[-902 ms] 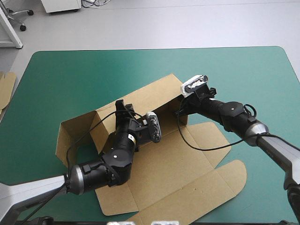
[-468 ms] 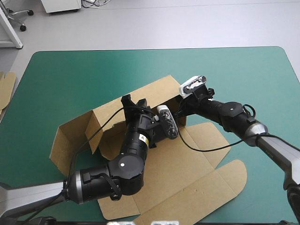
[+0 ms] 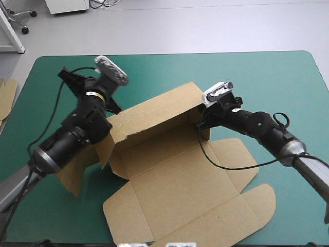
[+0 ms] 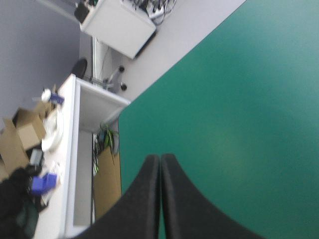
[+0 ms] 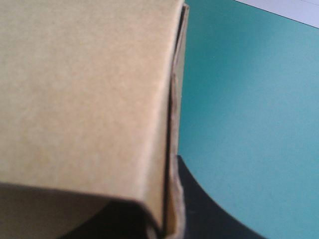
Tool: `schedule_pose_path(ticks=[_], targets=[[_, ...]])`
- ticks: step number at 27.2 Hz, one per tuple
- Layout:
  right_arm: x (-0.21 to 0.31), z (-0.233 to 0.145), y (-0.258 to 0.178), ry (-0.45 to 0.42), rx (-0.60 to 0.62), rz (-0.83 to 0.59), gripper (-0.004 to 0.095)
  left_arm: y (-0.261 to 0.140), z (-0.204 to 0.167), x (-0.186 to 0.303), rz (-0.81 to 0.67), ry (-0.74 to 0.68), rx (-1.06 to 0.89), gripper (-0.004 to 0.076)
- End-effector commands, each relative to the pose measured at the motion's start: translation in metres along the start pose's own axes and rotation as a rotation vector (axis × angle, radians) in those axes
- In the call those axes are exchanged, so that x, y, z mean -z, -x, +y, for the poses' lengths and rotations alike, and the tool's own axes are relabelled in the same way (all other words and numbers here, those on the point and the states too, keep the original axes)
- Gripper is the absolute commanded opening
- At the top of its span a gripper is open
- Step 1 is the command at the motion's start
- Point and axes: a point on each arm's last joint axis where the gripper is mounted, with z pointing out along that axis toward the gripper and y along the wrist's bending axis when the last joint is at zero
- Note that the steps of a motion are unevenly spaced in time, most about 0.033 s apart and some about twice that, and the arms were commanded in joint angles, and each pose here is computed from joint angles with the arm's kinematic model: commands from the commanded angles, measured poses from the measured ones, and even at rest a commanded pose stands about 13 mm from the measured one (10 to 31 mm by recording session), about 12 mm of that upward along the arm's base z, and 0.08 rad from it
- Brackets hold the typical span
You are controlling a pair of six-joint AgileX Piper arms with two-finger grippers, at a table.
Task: Fold the box
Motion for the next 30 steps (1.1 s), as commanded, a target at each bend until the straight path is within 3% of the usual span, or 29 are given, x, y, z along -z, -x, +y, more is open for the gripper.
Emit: schedule_pose_path(ticks=[1, 5, 10, 17, 22, 30], targets=[[0.034, -0.008, 0.024, -0.049, -0.028, -0.063, -0.0013, -0.019, 0.048, -0.010, 0.026, 0.025, 0.128, -0.0006], [0.055, -0.009, 0.037, -0.042, -0.038, 0.018, -0.0012, -0.043, 0.070, -0.030, 0.090, -0.016, 0.277, -0.0006], [0.079, -0.013, 0.059, -0.096, -0.066, 0.153, -0.0013, -0.057, 0.081, -0.039, 0.119, -0.052, 0.346, -0.0006], [0.091, -0.009, 0.088, -0.040, -0.095, 0.247, -0.0014, -0.059, 0.081, -0.041, 0.123, -0.065, 0.323, -0.0006], [0.068, -0.016, 0.101, -0.020, -0.123, 0.323, -0.0014, -0.058, 0.080, -0.041, 0.121, -0.077, 0.321, -0.0006], [-0.025, -0.036, 0.081, 0.031, -0.181, 0.574, -0.0014, -0.058, 0.079, -0.041, 0.117, -0.081, 0.317, -0.0006]])
